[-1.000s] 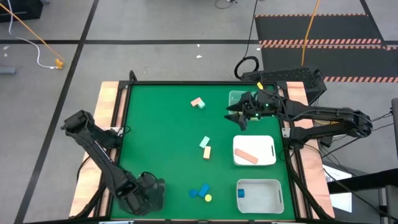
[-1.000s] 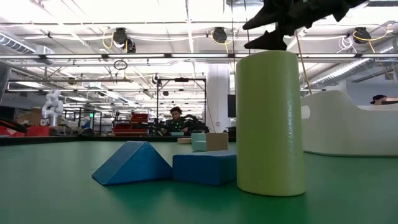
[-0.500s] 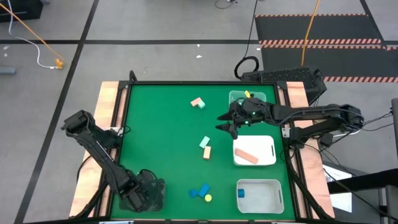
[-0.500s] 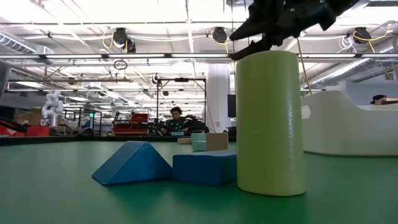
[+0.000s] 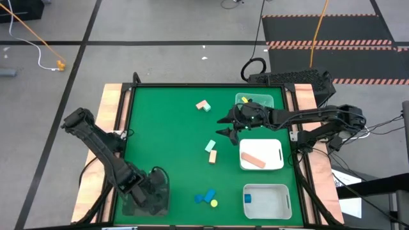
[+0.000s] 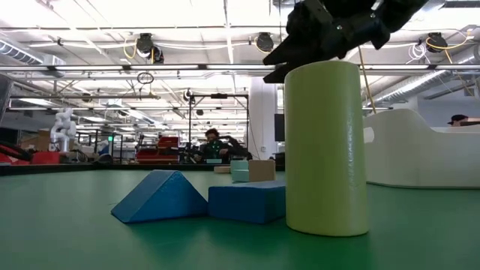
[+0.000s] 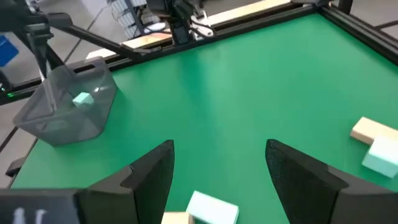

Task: Sort & place blocks by color
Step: Put the bottom light blue block into the black transparent bin

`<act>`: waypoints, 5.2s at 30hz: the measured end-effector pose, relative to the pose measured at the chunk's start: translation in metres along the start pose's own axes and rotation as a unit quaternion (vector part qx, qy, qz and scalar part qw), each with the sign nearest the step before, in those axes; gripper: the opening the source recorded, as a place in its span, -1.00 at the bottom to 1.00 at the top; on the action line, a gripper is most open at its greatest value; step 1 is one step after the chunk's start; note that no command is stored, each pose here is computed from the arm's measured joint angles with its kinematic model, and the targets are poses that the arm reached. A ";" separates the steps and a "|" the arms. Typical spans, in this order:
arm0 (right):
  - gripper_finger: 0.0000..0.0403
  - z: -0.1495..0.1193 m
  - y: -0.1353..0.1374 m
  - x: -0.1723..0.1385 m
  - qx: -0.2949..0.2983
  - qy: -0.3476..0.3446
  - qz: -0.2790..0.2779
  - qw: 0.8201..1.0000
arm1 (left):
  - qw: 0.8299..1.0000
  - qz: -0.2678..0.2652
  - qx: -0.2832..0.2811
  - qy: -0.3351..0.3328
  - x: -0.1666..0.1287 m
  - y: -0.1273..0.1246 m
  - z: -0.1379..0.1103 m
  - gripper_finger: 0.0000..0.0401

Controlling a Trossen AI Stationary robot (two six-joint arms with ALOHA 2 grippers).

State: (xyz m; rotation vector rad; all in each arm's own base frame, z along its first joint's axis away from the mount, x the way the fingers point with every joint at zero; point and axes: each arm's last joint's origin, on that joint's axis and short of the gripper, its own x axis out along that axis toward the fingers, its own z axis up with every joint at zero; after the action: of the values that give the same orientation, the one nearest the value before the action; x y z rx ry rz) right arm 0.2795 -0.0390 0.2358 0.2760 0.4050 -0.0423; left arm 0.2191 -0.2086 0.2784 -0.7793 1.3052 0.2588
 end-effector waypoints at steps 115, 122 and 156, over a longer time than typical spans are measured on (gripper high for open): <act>-0.10 -0.036 0.030 0.088 -0.367 0.306 -0.062 0.876 | 0.942 0.149 0.245 -0.175 -0.042 0.077 0.163 0.17; -0.10 0.000 0.031 0.061 -0.234 0.213 -0.172 0.933 | 0.940 0.114 0.229 -0.224 -0.030 0.066 0.180 0.17; -0.10 0.016 0.031 -0.055 0.012 0.172 -0.249 0.953 | 0.947 0.172 0.044 -0.267 0.143 0.069 0.242 0.17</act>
State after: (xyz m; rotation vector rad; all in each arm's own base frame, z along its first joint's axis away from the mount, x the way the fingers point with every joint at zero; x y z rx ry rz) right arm 0.2385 -0.0147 0.2795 0.1993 0.8158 -0.5010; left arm 0.4032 -0.0378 0.1337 -0.3594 0.9180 0.6402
